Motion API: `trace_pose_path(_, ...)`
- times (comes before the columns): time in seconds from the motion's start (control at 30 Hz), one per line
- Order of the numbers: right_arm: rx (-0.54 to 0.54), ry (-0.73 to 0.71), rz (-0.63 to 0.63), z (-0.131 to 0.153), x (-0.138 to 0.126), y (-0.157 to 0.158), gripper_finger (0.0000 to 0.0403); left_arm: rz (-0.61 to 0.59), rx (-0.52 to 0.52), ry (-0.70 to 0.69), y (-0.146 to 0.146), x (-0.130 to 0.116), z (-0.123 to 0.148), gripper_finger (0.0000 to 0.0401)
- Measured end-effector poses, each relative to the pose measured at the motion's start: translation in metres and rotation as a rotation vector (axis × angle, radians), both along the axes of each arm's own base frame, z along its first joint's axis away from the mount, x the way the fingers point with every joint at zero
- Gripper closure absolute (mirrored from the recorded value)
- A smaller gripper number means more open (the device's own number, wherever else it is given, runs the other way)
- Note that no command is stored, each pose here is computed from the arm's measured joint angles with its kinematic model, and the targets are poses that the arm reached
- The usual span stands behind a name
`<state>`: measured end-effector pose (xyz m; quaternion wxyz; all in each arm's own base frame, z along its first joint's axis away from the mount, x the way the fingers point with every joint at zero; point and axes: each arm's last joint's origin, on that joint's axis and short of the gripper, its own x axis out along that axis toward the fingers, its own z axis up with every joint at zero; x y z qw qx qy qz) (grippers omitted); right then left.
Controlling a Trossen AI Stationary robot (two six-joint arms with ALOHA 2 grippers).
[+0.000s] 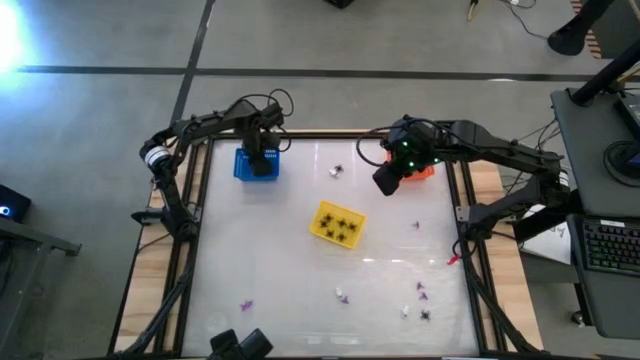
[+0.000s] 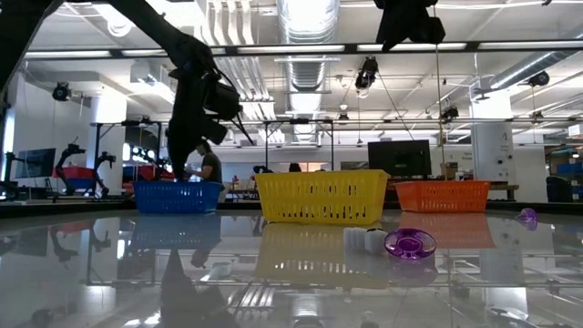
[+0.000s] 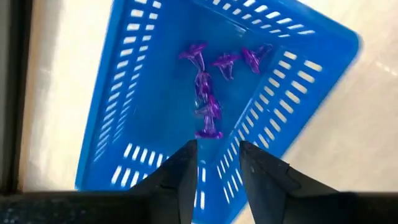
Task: Sort Halloween decoration
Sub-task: Put the white skeleton toy into the orange bin
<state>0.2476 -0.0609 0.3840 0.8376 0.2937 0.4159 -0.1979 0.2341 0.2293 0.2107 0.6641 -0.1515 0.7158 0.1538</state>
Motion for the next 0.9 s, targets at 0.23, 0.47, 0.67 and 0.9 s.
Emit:
trace_pose_path(0.23,0.007,0.025,-0.004,-0.005,0.005,0.012,0.0321,0.04,0.043,-0.102,-0.016,-0.014,0.034,0.0294)
trace_pose_path(0.47,0.083,0.163,-0.05,-0.022,0.013,0.021,0.0321,0.05,0.099,-0.208,-0.037,-0.034,0.067,0.0294)
trace_pose_path(0.67,0.108,0.245,-0.043,-0.037,0.026,0.033,0.0321,0.048,0.132,-0.246,-0.055,-0.052,0.078,0.0294)
trace_pose_path(0.9,0.132,0.289,-0.017,-0.048,0.037,0.06,0.0321,0.038,0.147,-0.27,-0.071,-0.069,0.08,0.0294)
